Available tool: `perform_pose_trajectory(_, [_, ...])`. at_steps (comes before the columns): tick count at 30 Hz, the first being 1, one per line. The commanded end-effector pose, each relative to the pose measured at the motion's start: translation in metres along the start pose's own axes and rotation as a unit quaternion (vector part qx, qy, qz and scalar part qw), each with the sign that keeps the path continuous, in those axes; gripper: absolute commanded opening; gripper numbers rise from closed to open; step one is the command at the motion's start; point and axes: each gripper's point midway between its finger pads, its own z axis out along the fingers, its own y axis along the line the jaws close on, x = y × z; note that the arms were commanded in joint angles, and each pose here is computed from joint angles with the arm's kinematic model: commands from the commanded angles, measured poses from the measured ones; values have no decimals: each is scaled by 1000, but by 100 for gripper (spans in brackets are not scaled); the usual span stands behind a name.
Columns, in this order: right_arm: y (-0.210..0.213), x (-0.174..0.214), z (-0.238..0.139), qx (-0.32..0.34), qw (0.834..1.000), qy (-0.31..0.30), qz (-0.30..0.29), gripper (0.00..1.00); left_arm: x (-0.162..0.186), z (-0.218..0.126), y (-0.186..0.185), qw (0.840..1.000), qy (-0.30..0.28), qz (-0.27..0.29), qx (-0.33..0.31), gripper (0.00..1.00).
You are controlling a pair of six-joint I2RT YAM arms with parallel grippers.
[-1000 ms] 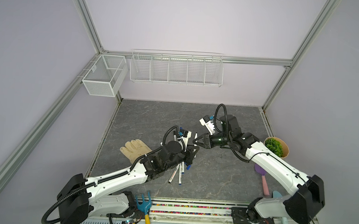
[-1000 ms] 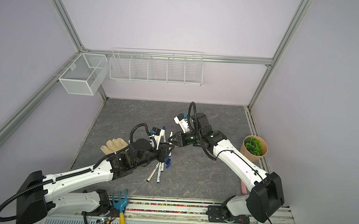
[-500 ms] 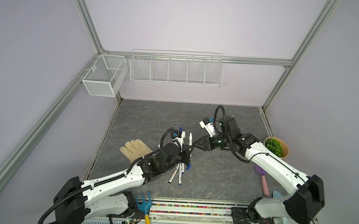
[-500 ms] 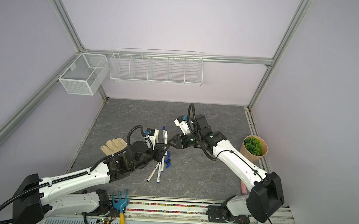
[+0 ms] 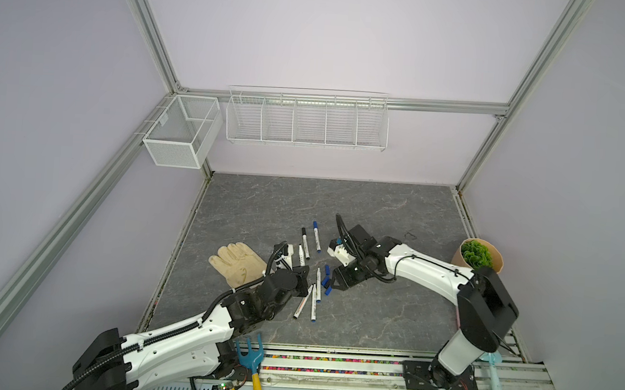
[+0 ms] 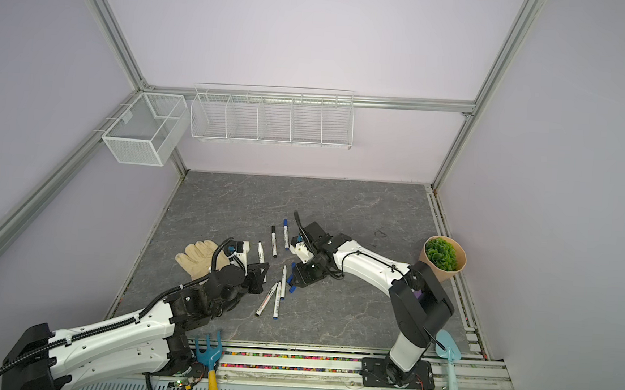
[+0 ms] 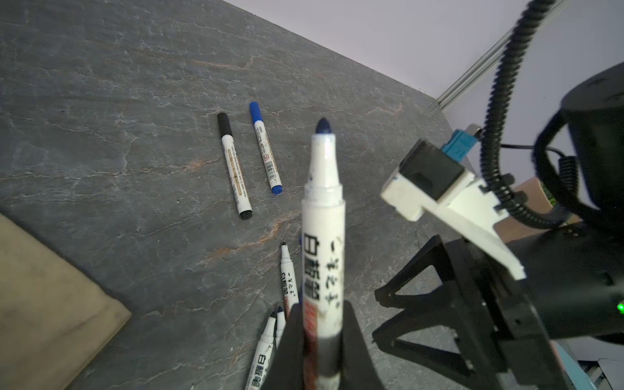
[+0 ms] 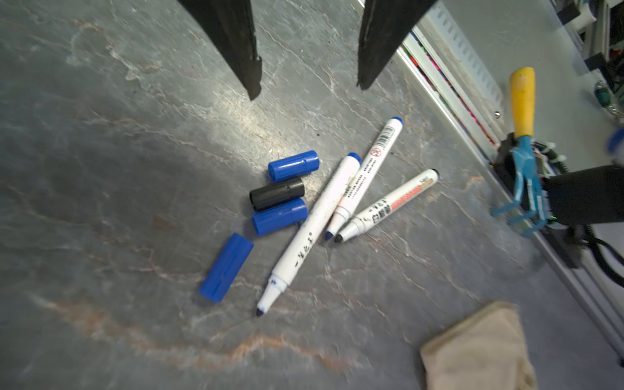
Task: Insert the pens into the pen caps
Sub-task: 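Lower the right gripper onto a blue cap among the loose caps and grasp it, then lift the blue cap and carry it toward the marker tip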
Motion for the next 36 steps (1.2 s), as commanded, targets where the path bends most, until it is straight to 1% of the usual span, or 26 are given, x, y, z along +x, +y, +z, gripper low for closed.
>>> perform_pose_trajectory(1, [-12, -17, -1, 51, 999, -7, -4, 49, 0, 0, 5, 1000, 0, -14, -13, 0])
perform_pose_trajectory(4, [-20, -30, 8, 70, 998, -5, 4, 48, 2, 1, 5, 1000, 5, -15, -14, 0])
perform_pose_trajectory(11, [-34, -45, 36, 96, 995, 28, 12, 46, 2, -4, 8, 1000, 12, -6, -23, 0])
perform_pose_trajectory(17, [-46, -61, 48, 127, 992, 24, 14, 44, 0, -11, 10, 1000, 12, -3, -25, 0])
perform_pose_trajectory(21, [-53, -64, 56, 144, 989, 28, 19, 41, 1, -14, 12, 999, 17, 3, -27, 0])
perform_pose_trajectory(31, [-68, -56, 75, 199, 979, 45, 16, 31, 1, -20, 15, 999, 21, 9, -26, 0])
perform_pose_trajectory(34, [-70, -57, 78, 207, 977, 45, 17, 24, 0, -21, 13, 999, 22, 13, -22, 0])
perform_pose_trajectory(36, [-70, -61, 74, 207, 978, 33, 20, 18, -1, -21, 11, 999, 23, 15, -20, 0])
